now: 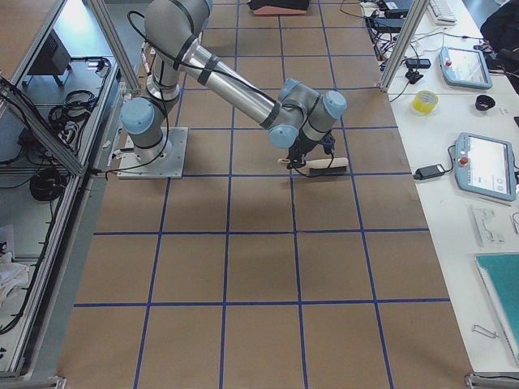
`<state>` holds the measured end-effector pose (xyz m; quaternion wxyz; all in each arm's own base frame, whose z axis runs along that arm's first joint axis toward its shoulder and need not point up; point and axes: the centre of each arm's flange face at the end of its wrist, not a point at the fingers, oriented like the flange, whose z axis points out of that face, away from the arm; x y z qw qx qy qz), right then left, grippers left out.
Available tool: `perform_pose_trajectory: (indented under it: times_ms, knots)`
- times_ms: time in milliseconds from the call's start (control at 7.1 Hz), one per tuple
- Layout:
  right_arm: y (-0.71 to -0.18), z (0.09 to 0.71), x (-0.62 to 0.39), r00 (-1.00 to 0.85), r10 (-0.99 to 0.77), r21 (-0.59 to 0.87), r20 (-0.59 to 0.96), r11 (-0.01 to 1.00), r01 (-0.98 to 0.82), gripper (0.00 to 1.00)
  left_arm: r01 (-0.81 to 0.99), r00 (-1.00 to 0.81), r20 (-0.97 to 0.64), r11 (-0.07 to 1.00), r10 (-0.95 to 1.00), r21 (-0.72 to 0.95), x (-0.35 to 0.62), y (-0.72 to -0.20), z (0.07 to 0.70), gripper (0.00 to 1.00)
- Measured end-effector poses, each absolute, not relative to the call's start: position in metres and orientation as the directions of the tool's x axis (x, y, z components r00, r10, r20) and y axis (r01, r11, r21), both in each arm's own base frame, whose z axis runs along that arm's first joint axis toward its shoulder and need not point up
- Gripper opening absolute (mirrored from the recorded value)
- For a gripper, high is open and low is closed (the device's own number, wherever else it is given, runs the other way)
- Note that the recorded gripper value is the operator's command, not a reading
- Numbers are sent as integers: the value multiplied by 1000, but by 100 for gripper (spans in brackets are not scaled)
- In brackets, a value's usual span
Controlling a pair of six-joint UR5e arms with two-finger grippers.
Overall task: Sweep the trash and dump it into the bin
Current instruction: 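Tip the dustpan over the bin while right gripper sets the brush down, then hold the dustpan tilted over the bin to empty it with left gripper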
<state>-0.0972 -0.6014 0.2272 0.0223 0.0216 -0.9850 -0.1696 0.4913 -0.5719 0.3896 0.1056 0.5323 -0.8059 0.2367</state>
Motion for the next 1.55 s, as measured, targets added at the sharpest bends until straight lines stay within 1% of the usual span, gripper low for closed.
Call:
perform_pose_trajectory:
  times_ms: [282, 422, 563, 845, 1126, 1267, 1549]
  knots:
    - [-606, 243, -99, -998, -50, 310, 48, 950, -33, 100, -895, -445, 509, 351, -737, -275, 478, -595, 381, 0]
    - [-608, 270, -99, -997, -48, 265, 60, 964, -30, 100, -880, -475, 541, 369, -694, -299, 471, -604, 383, 0]
    - [-603, 316, -96, -996, -43, 196, 73, 980, -28, 100, -852, -523, 556, 394, -645, -345, 464, -609, 391, 0]
    - [-567, 424, -77, -995, -35, 64, 91, 998, -29, 100, -782, -622, 572, 457, -535, -423, 454, -612, 409, 0]
    - [-540, 508, -51, -998, -31, -19, 48, 999, -32, 100, -699, -711, 563, 508, -421, -503, 445, -610, 429, 0]
    - [-537, 530, -30, -999, -39, -39, 31, 998, -40, 100, -665, -740, 570, 523, -359, -534, 445, -606, 434, 0]
    - [-533, 553, 57, -999, -40, -72, 21, 996, -42, 100, -609, -775, 583, 536, -244, -585, 449, -595, 437, 0]
